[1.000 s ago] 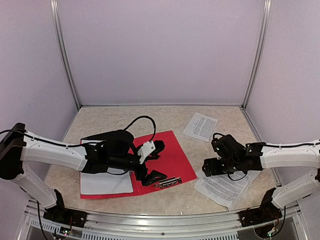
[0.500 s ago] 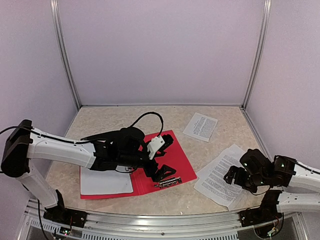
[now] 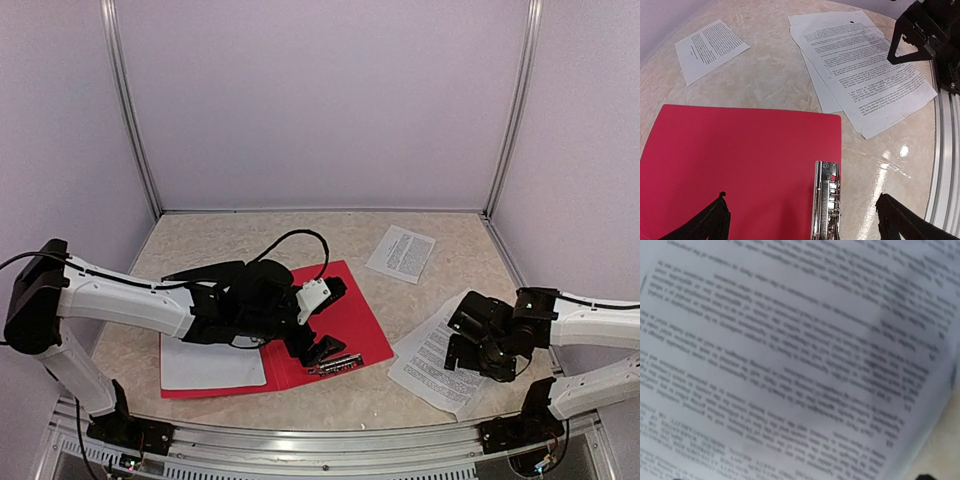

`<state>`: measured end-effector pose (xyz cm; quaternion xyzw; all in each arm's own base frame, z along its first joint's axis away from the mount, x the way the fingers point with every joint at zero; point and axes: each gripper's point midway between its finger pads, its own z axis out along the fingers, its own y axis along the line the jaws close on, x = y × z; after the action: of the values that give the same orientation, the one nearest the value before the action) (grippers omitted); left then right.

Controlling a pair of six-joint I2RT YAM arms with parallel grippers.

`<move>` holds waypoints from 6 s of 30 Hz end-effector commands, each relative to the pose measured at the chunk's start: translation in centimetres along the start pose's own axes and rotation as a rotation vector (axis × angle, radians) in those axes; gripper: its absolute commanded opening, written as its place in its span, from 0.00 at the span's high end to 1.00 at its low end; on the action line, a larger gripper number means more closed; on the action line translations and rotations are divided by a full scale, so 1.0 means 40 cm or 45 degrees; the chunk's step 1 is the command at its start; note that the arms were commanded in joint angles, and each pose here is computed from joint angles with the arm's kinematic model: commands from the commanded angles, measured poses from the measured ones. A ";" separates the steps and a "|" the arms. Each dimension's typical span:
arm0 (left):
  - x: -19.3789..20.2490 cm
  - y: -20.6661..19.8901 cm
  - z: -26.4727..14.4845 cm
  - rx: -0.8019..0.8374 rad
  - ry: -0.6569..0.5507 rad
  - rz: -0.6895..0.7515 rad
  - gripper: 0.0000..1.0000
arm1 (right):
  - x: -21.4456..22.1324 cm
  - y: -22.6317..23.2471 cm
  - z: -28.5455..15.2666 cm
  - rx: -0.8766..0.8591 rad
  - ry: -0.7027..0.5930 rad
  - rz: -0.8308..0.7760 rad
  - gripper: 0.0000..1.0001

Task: Put the files into the folder
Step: Move the file to the center of the board, then pick up the file from the center of the board.

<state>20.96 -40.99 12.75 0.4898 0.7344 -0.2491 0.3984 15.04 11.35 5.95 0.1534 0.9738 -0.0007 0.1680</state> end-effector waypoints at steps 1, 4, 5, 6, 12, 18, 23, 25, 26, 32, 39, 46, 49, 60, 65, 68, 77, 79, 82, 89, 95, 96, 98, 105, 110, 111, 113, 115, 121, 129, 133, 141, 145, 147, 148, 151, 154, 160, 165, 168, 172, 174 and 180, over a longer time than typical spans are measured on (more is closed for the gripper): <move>-0.008 -0.004 -0.002 -0.014 0.015 0.041 0.01 | 0.040 -0.035 0.001 0.010 0.059 0.109 0.01; -0.007 -0.005 -0.011 -0.023 0.018 0.051 0.01 | 0.057 -0.045 0.021 0.088 0.103 0.089 0.01; -0.007 -0.004 -0.014 -0.028 0.016 0.053 0.01 | 0.059 -0.042 0.028 0.107 0.109 0.079 0.01; -0.010 -0.001 -0.019 -0.036 0.009 0.055 0.01 | 0.052 -0.033 0.033 0.119 0.099 0.055 0.01; -0.010 0.034 -0.030 -0.132 -0.001 0.036 0.01 | -0.120 0.119 0.035 0.150 -0.047 -0.200 0.01; 0.001 0.091 -0.023 -0.252 0.028 -0.070 0.01 | -0.320 0.247 0.054 0.003 -0.209 -0.298 0.01; -0.017 0.139 -0.035 -0.231 0.042 -0.264 0.01 | -0.488 0.298 0.075 -0.088 -0.345 -0.294 0.01; -0.022 0.158 -0.040 -0.230 0.058 -0.334 0.01 | -0.536 0.316 0.096 -0.139 -0.379 -0.275 0.03; -0.026 0.169 -0.043 -0.237 0.060 -0.358 0.01 | -0.560 0.324 0.104 -0.162 -0.400 -0.260 0.04; -0.027 0.194 -0.040 -0.275 0.101 -0.389 0.01 | -0.660 0.348 0.185 -0.231 -0.434 -0.190 0.11; -0.024 0.188 -0.029 -0.259 0.120 -0.422 0.01 | -0.705 0.367 0.278 -0.170 -0.406 -0.242 0.22; -0.006 0.194 -0.030 -0.283 0.148 -0.418 0.01 | -0.655 0.359 0.365 -0.154 -0.323 -0.262 0.31; 0.002 0.196 -0.030 -0.292 0.156 -0.414 0.01 | -0.631 0.344 0.384 -0.141 -0.302 -0.265 0.34; 0.028 0.207 -0.027 -0.335 0.187 -0.414 0.01 | -0.526 0.284 0.414 -0.114 -0.221 -0.264 0.61; 0.037 0.213 -0.027 -0.355 0.194 -0.409 0.01 | -0.497 0.259 0.414 -0.092 -0.205 -0.263 0.78; 0.044 0.217 -0.028 -0.372 0.200 -0.401 0.01 | -0.482 0.252 0.412 -0.085 -0.196 -0.269 0.85; 0.053 0.239 -0.032 -0.429 0.208 -0.374 0.01 | -0.499 0.257 0.354 -0.116 -0.251 -0.298 0.97; 0.051 0.248 -0.029 -0.440 0.196 -0.393 0.01 | -0.528 0.277 0.315 -0.152 -0.307 -0.300 0.92; 0.027 0.269 -0.017 -0.401 0.169 -0.440 0.01 | -0.568 0.300 0.272 -0.179 -0.366 -0.307 0.78; -0.034 0.357 0.035 -0.157 0.160 -0.750 0.01 | -0.647 0.357 0.242 -0.227 -0.469 -0.323 0.47; -0.053 0.449 0.092 -0.141 0.090 -0.870 0.01 | -0.721 0.460 0.263 -0.326 -0.541 -0.412 0.42; -0.041 0.461 0.111 -0.146 0.108 -0.888 0.01 | -0.732 0.476 0.272 -0.332 -0.542 -0.430 0.42; -0.043 0.484 0.136 -0.161 0.111 -0.911 0.01 | -0.748 0.505 0.291 -0.348 -0.547 -0.468 0.42; -0.018 0.512 0.186 -0.196 0.136 -0.974 0.01 | -0.767 0.558 0.377 -0.328 -0.465 -0.554 0.45; -0.019 0.524 0.173 -0.243 0.128 -0.969 0.01 | -0.711 0.530 0.410 -0.316 -0.375 -0.571 0.51; -0.020 0.528 0.171 -0.256 0.124 -0.965 0.01 | -0.695 0.520 0.413 -0.315 -0.356 -0.574 0.52; -0.023 0.534 0.166 -0.276 0.116 -0.954 0.01 | -0.660 0.497 0.421 -0.310 -0.310 -0.577 0.55; -0.028 0.540 0.161 -0.291 0.109 -0.944 0.01 | -0.619 0.473 0.427 -0.305 -0.260 -0.586 0.57; -0.048 0.544 0.156 -0.285 0.099 -0.945 0.01 | -0.493 0.402 0.407 -0.290 -0.167 -0.615 0.61; -0.135 0.501 0.196 -0.053 0.045 -1.016 0.01 | -0.446 0.357 0.263 -0.305 -0.258 -0.622 0.51; -0.177 0.467 0.248 0.065 0.038 -1.018 0.05 | -0.499 0.335 0.165 -0.293 -0.376 -0.550 0.40; -0.198 0.377 0.386 0.201 0.114 -1.092 0.14 | -0.498 0.214 0.181 -0.199 -0.346 -0.382 0.25; -0.174 0.329 0.443 0.248 0.171 -1.123 0.17 | -0.481 0.160 0.207 -0.194 -0.329 -0.315 0.25; -0.171 0.313 0.461 0.261 0.185 -1.125 0.17 | -0.478 0.136 0.216 -0.190 -0.327 -0.280 0.25; -0.156 0.304 0.475 0.269 0.206 -1.133 0.18 | -0.476 0.127 0.220 -0.190 -0.327 -0.269 0.26; -0.129 0.286 0.498 0.279 0.249 -1.152 0.19 | -0.470 0.110 0.230 -0.200 -0.318 -0.254 0.26; -0.110 0.279 0.509 0.276 0.273 -1.168 0.20 | -0.468 0.114 0.237 -0.220 -0.316 -0.262 0.27; -0.069 0.275 0.530 0.256 0.313 -1.196 0.23 | -0.471 0.133 0.254 -0.251 -0.306 -0.287 0.29; -0.044 0.263 0.550 0.268 0.348 -1.216 0.26 | -0.473 0.147 0.272 -0.263 -0.288 -0.312 0.31; -0.031 0.256 0.560 0.274 0.363 -1.226 0.29 | -0.470 0.163 0.287 -0.294 -0.271 -0.323 0.32; 0.001 0.245 0.575 0.280 0.401 -1.291 0.35 | -0.459 0.177 0.308 -0.336 -0.255 -0.317 0.37; 0.009 0.236 0.582 0.302 0.411 -1.317 0.38 | -0.447 0.185 0.308 -0.376 -0.241 -0.313 0.41; 0.030 0.216 0.606 0.381 0.419 -1.412 0.43 | -0.414 0.204 0.299 -0.466 -0.239 -0.274 0.50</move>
<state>38.88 -55.64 4.08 0.1470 0.8733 -0.4568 0.0841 38.72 12.78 2.63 0.0089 0.9391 0.1118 0.3248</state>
